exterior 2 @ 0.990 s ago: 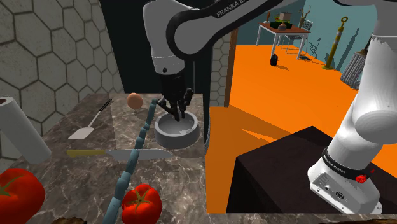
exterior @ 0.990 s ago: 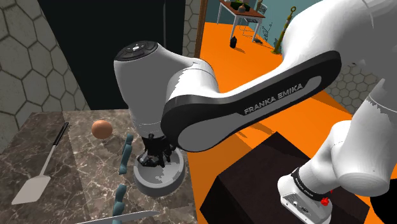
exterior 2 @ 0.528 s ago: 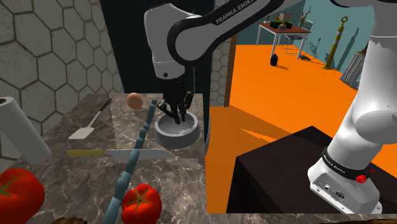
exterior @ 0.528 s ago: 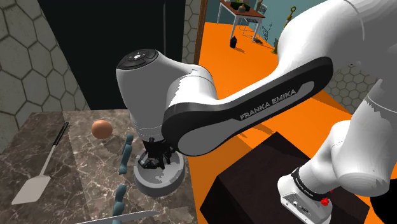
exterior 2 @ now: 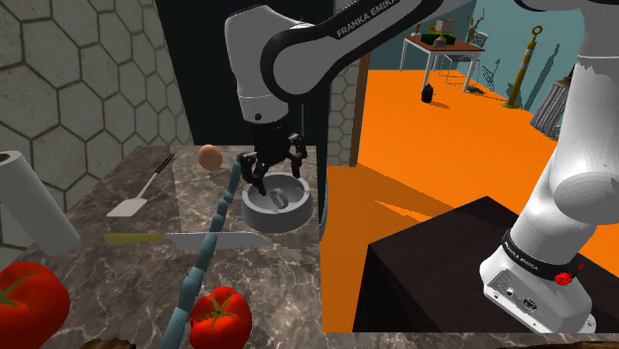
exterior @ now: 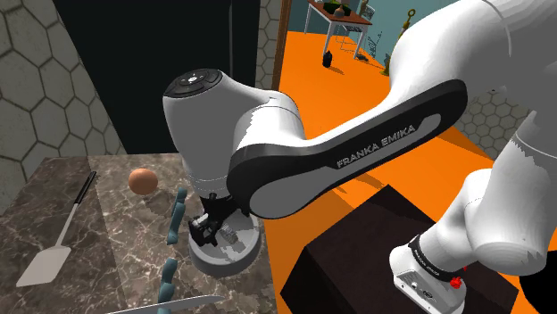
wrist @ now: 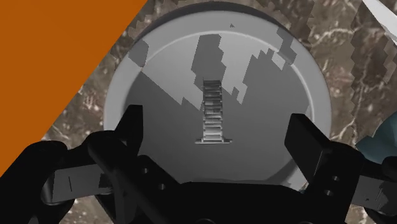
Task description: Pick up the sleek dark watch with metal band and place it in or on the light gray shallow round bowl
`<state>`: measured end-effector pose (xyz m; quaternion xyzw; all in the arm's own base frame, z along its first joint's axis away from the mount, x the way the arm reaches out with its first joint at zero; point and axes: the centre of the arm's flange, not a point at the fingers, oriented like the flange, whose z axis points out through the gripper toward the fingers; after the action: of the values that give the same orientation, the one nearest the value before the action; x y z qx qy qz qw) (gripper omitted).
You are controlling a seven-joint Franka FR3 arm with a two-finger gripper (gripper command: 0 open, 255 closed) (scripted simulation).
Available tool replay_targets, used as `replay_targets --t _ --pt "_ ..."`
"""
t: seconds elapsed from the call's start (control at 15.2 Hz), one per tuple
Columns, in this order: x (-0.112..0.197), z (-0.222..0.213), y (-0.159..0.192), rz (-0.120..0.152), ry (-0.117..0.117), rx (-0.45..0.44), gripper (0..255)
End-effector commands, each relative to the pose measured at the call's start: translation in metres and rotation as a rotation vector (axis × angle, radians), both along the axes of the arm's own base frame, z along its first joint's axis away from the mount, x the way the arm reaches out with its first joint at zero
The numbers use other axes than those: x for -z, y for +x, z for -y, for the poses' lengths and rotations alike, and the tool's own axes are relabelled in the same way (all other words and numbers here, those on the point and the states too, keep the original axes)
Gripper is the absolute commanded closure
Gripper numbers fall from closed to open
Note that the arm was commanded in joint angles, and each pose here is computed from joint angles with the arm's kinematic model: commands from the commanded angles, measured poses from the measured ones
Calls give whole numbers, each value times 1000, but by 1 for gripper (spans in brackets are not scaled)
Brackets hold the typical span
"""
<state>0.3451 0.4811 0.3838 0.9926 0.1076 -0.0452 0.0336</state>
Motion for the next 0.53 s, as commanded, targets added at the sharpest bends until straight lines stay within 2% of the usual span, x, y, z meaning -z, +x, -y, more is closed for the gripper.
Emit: replay_targets --t 0.0,0.2,0.46 --pt "-13 -1 1 0 0 0 0" --pt "-50 -4 4 0 0 0 0" --pt "-50 -4 4 0 0 0 0"
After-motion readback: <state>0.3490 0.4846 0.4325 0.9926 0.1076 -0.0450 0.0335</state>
